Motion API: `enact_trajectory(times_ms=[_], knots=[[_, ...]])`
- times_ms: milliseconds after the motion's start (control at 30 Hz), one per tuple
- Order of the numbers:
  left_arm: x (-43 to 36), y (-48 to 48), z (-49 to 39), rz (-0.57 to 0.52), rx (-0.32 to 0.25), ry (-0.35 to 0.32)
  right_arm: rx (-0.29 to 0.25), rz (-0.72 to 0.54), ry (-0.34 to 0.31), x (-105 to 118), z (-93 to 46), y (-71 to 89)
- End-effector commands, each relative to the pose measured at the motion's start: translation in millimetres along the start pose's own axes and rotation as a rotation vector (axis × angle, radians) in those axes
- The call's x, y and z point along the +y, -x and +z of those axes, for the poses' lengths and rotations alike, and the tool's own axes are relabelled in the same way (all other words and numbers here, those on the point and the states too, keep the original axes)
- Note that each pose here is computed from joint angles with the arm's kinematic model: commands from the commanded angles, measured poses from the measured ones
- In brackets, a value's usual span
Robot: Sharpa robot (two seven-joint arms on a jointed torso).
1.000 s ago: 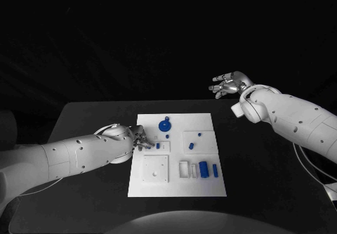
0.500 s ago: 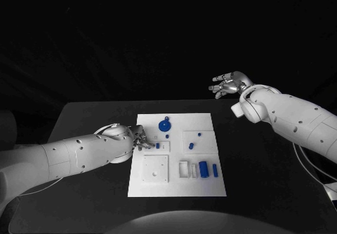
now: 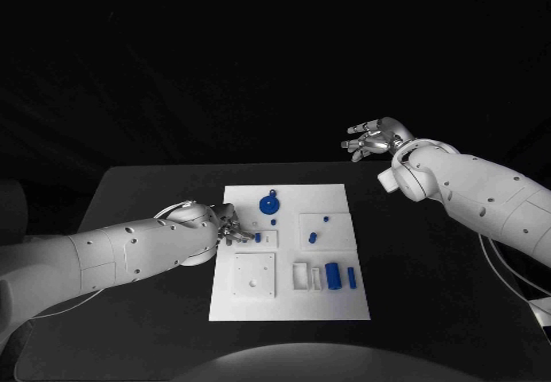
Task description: Assemble the parts on the task board
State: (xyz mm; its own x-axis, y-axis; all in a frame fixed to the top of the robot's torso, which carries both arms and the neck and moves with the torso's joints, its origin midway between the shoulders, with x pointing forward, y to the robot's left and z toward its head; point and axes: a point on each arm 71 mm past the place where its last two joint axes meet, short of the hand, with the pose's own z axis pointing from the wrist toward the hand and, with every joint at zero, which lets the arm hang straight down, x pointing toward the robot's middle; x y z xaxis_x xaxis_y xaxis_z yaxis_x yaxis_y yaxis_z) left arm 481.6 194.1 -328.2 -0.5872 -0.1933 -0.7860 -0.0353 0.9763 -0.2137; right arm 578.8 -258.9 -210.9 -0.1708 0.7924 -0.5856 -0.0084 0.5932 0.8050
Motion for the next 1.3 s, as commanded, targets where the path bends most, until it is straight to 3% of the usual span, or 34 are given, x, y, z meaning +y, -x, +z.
enact_trajectory(times_ms=[33, 433, 600, 1300], knots=[[3.4, -5.0, 0.7, 0.017, 0.022, 0.017, 0.006, 0.002, -0.001, -0.5, -0.2, -0.3], [13.5, -2.4, -0.7, -0.011, 0.018, 0.027, 0.006, 0.001, -0.005, -2.6, -0.9, 0.8], [16.1, 4.1, -2.3, -0.056, -0.008, 0.014, 0.005, 0.000, -0.009, -4.2, -1.3, 1.2], [6.4, 42.1, -6.3, -0.253, -0.159, -0.131, 0.007, 0.000, -0.015, -7.4, -2.3, 0.7]])
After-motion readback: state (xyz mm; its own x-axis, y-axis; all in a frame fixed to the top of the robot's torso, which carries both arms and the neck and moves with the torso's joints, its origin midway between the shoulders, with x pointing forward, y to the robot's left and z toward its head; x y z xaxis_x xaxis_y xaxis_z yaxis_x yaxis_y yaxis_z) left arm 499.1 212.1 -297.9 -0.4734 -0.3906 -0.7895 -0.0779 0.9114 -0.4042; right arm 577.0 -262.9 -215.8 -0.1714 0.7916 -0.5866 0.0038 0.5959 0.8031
